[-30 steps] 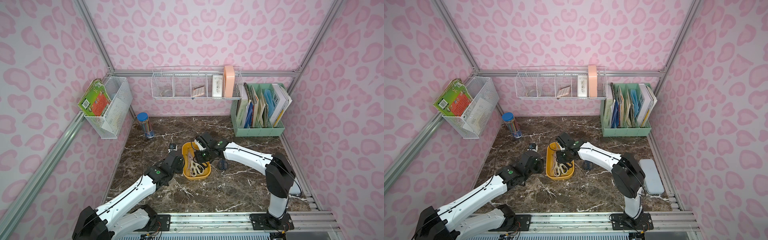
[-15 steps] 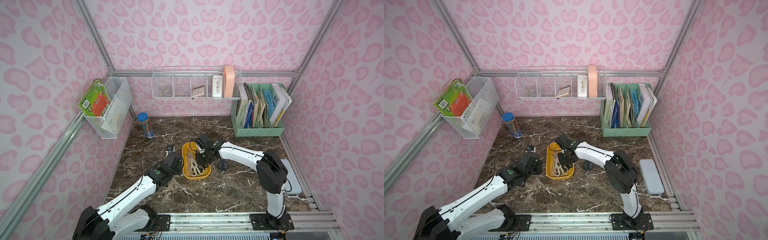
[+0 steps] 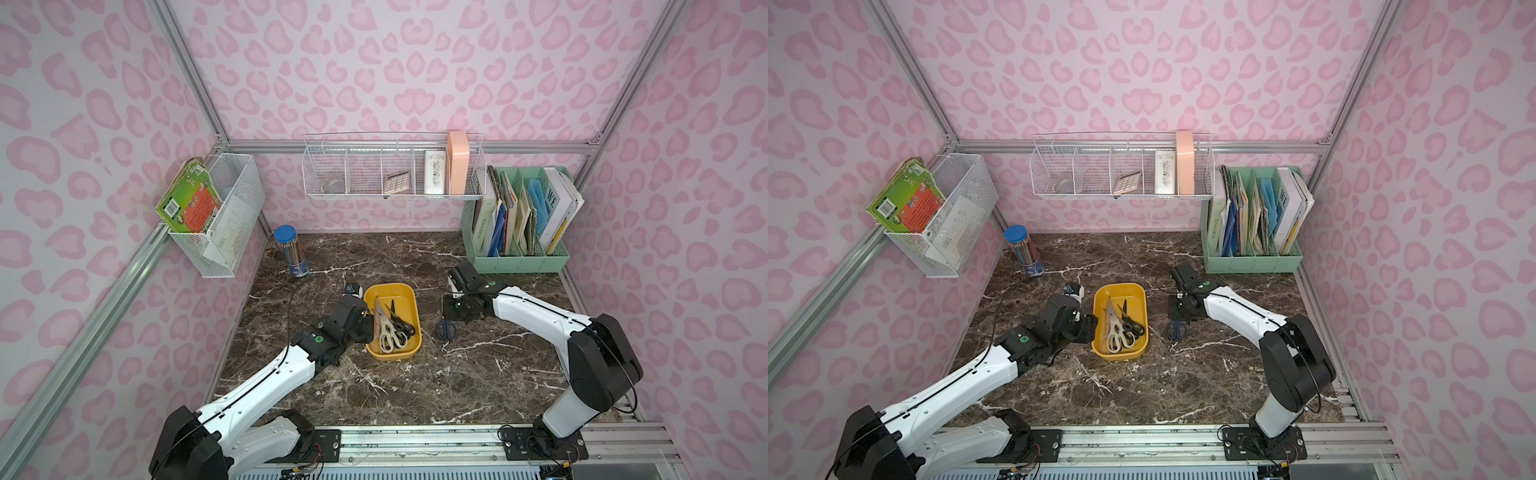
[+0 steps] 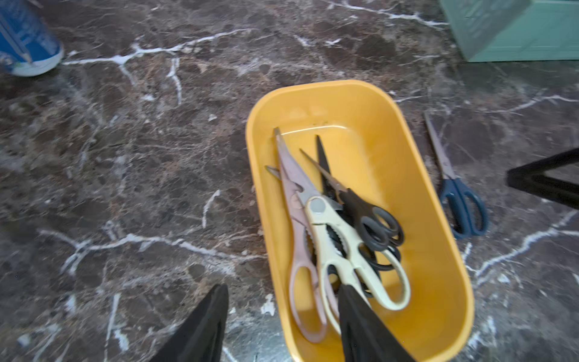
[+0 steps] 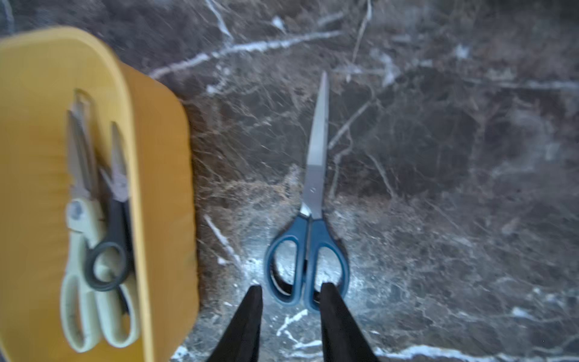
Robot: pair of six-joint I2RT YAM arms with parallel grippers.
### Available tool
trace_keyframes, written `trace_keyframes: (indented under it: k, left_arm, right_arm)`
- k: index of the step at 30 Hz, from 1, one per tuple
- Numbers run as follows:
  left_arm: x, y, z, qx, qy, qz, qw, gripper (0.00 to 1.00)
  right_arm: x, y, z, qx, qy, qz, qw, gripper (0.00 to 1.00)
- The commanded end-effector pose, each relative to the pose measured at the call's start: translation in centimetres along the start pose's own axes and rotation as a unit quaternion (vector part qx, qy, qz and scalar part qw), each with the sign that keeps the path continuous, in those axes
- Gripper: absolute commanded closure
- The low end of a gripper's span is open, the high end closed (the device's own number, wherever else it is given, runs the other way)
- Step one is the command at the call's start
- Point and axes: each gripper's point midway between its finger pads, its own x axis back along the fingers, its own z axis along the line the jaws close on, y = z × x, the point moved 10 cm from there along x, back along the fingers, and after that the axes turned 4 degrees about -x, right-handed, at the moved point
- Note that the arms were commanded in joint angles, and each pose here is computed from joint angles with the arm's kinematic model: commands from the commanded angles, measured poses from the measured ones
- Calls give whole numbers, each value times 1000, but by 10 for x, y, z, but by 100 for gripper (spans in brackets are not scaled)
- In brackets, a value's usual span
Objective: Put the scissors into the storage box
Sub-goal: Place the scissors in the storage box, then pick up the scissors from the center of the board.
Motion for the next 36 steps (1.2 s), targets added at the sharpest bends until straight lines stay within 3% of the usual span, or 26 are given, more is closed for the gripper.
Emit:
trace_keyframes:
  k: [1, 5, 21, 29, 33, 36]
  left_arm:
    - [7, 13, -25, -63, -99, -33, 993, 38]
    - [11, 9, -47, -119, -102, -54, 986, 37]
    - [6, 4, -51, -126, -113, -43, 985, 36]
    - [11, 6, -51, -133, -123, -56, 982, 34]
    - [19, 4, -53, -154, -156, -71, 973, 23]
    - [23, 3, -56, -175, -185, -76, 964, 19]
  right_arm:
    - [-10, -3, -7, 14, -24, 20, 999, 66]
    - [-25, -7, -8, 6, -29, 35, 999, 65]
    - [-69, -24, -3, 17, -83, 71, 994, 68]
    - [-79, -29, -9, 12, -90, 80, 993, 87]
    - [-73, -25, -6, 13, -85, 73, 994, 99]
    - [-65, -20, -2, 15, -80, 62, 995, 100]
